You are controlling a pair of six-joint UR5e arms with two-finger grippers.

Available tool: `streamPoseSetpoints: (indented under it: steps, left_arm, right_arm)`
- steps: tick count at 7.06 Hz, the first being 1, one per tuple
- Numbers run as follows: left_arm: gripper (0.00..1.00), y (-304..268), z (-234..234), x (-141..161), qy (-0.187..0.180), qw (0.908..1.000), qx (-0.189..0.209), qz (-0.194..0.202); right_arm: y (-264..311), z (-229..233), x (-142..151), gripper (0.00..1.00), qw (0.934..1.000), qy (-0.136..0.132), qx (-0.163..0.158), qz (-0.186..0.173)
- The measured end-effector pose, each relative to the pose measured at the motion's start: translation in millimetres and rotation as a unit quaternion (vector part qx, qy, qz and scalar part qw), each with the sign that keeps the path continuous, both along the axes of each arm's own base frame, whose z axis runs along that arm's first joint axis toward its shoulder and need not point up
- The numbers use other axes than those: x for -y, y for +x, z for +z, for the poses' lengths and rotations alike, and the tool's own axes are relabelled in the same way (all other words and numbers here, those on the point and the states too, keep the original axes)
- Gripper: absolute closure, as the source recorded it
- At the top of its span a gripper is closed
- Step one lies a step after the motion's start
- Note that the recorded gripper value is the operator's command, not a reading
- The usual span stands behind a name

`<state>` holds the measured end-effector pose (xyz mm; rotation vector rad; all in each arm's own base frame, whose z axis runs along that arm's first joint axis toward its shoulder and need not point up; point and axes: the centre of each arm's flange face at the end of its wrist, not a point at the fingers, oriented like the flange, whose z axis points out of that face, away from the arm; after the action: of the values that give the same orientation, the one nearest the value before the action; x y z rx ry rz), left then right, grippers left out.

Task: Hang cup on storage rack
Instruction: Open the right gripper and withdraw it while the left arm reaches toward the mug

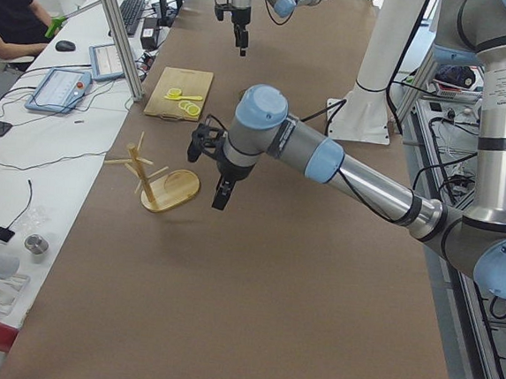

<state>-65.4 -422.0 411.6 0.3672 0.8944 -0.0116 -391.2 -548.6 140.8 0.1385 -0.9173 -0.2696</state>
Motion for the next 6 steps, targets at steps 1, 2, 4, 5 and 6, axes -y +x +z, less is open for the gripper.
streamPoseSetpoints:
  steps: [1,2,4,5,6]
  left_arm:
    - [0.01,12.5,-50.6,4.4,0.030,0.9992,-0.026,0.009]
    - [0.01,30.5,-96.1,14.6,0.070,0.9962,-0.042,0.031]
    - [0.01,97.0,-147.5,33.4,0.148,0.9822,-0.061,0.100]
    - [0.01,138.0,-150.8,50.2,0.187,0.9713,-0.070,0.129]
    - [0.01,178.9,-142.4,66.4,0.218,0.9622,-0.076,0.144]
  right_arm:
    - [38.3,31.2,14.7,0.01,0.9992,-0.034,-0.011,0.020]
    - [77.4,65.0,29.1,0.01,0.9958,-0.073,-0.031,0.045]
    - [157.0,141.6,53.9,0.00,0.9891,-0.104,-0.069,0.078]
    - [202.0,183.9,66.1,0.00,0.9888,-0.098,-0.085,0.075]
    - [238.2,220.9,75.0,0.00,0.9885,-0.094,-0.098,0.067]
